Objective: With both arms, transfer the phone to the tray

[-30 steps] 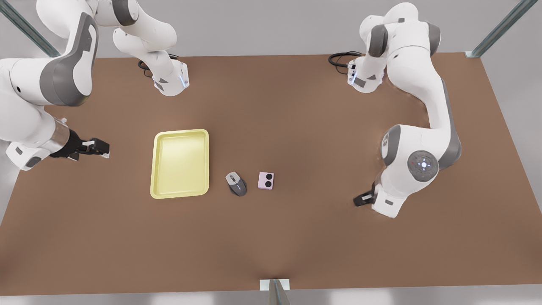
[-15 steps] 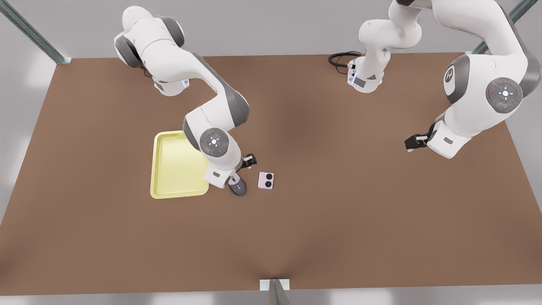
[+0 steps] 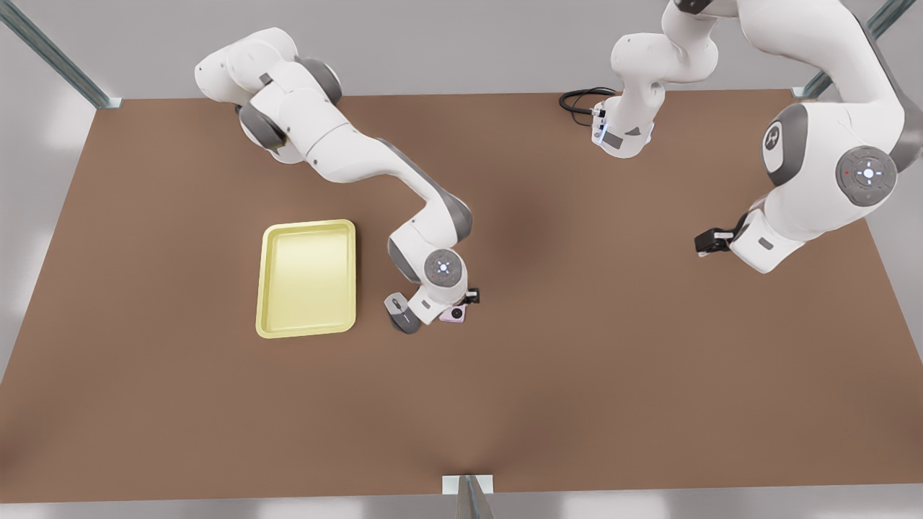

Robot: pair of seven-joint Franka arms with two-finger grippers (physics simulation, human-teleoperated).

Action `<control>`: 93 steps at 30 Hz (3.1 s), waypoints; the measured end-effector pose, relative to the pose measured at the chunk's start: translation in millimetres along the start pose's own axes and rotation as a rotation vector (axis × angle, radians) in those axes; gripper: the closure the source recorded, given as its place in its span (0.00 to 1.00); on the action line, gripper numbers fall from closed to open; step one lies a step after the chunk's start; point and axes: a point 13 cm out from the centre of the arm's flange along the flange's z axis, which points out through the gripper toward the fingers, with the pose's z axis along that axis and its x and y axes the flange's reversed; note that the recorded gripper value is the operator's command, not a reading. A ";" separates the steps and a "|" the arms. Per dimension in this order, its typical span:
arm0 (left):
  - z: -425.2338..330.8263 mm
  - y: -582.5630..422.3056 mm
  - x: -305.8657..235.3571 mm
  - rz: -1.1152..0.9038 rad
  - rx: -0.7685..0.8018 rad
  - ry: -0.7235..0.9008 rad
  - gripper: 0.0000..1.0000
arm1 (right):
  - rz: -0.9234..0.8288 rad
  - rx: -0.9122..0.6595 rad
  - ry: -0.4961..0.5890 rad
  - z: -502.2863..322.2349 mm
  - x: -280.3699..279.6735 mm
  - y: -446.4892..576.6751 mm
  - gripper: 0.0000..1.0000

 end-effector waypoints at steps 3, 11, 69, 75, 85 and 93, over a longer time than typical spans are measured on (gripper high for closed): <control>1.3 0.5 -0.5 0.015 0.000 0.002 0.00 | 0.066 -0.014 -0.018 8.5 -6.9 1.9 0.00; 6.7 3.9 -2.3 0.041 0.000 0.012 0.00 | 0.148 0.006 -0.054 59.2 1.9 7.6 0.00; 24.4 4.0 -8.2 0.089 0.010 0.043 0.00 | 0.211 -0.030 -0.114 111.1 15.0 9.2 0.28; 24.1 3.9 -8.0 0.090 0.011 0.043 0.00 | 0.202 -0.032 -0.120 104.5 13.3 9.8 0.29; 21.3 4.3 -7.5 0.090 0.013 0.039 0.00 | 0.269 -0.005 -0.142 27.4 -10.6 -102.2 0.29; 23.2 0.7 -7.4 0.093 0.022 0.043 0.00 | 0.320 0.083 -0.074 47.1 31.3 -329.2 0.18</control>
